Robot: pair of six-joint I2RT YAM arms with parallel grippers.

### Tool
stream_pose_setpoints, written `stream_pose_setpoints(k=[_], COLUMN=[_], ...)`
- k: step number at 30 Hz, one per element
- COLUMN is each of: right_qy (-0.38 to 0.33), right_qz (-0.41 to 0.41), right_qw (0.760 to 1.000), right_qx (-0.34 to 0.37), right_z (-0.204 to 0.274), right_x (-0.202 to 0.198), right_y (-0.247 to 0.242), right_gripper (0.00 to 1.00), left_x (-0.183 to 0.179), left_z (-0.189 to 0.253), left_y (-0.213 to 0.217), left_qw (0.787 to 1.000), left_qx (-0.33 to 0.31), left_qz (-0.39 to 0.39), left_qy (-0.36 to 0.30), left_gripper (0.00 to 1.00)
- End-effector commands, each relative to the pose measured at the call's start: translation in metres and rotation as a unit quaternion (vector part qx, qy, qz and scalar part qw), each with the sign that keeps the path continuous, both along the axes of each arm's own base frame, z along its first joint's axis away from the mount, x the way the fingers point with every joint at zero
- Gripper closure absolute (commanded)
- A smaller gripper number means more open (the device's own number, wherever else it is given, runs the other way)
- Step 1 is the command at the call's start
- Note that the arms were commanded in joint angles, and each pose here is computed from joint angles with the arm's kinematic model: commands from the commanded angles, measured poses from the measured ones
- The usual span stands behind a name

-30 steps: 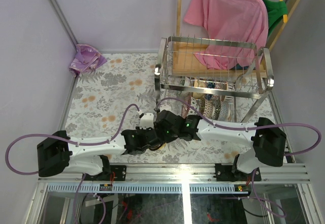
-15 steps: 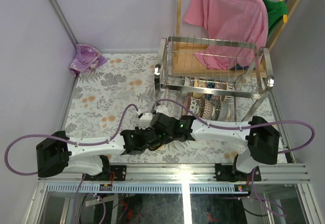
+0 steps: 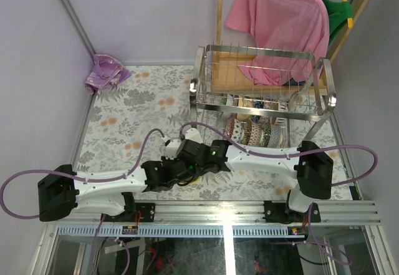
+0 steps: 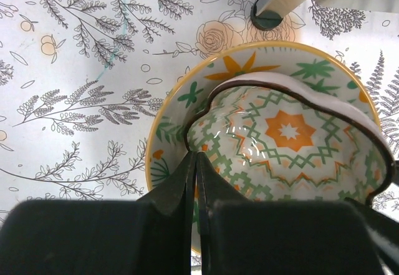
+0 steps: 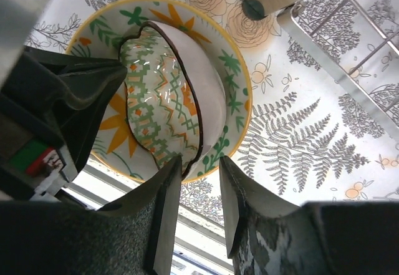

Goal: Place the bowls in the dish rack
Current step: Pick up the bowl from the center of the board.

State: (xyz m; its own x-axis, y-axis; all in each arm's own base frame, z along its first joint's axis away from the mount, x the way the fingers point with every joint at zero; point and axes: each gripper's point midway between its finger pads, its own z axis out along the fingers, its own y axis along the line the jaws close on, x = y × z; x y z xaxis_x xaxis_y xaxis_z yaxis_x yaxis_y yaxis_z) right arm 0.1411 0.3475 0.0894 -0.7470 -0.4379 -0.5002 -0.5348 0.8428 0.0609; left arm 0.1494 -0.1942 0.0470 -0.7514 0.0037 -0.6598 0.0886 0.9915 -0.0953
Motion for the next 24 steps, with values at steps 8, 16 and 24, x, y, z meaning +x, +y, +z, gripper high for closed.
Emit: stream_pose_setpoints(k=[8,16,24], right_qy=[-0.075,-0.088,-0.099], right_qz=[-0.034,-0.041,-0.046], right_qw=[0.994,0.995,0.993], right_qx=[-0.070,-0.037,-0.038], right_z=[-0.029,-0.033,-0.034], right_x=[0.018,0.017,0.019], right_y=[0.001,0.010,0.006], right_gripper=[0.67,0.68,1.00], left_x=[0.007,0.006,0.006], left_z=[0.034,0.036,0.047], left_y=[-0.041,-0.043,-0.041], left_qw=[0.994,0.993,0.991], left_qx=[-0.079,-0.088,-0.099], left_qz=[-0.041,-0.047,-0.046], left_qy=[-0.056,-0.062,-0.074], left_gripper=[1.00,1.00,1.00])
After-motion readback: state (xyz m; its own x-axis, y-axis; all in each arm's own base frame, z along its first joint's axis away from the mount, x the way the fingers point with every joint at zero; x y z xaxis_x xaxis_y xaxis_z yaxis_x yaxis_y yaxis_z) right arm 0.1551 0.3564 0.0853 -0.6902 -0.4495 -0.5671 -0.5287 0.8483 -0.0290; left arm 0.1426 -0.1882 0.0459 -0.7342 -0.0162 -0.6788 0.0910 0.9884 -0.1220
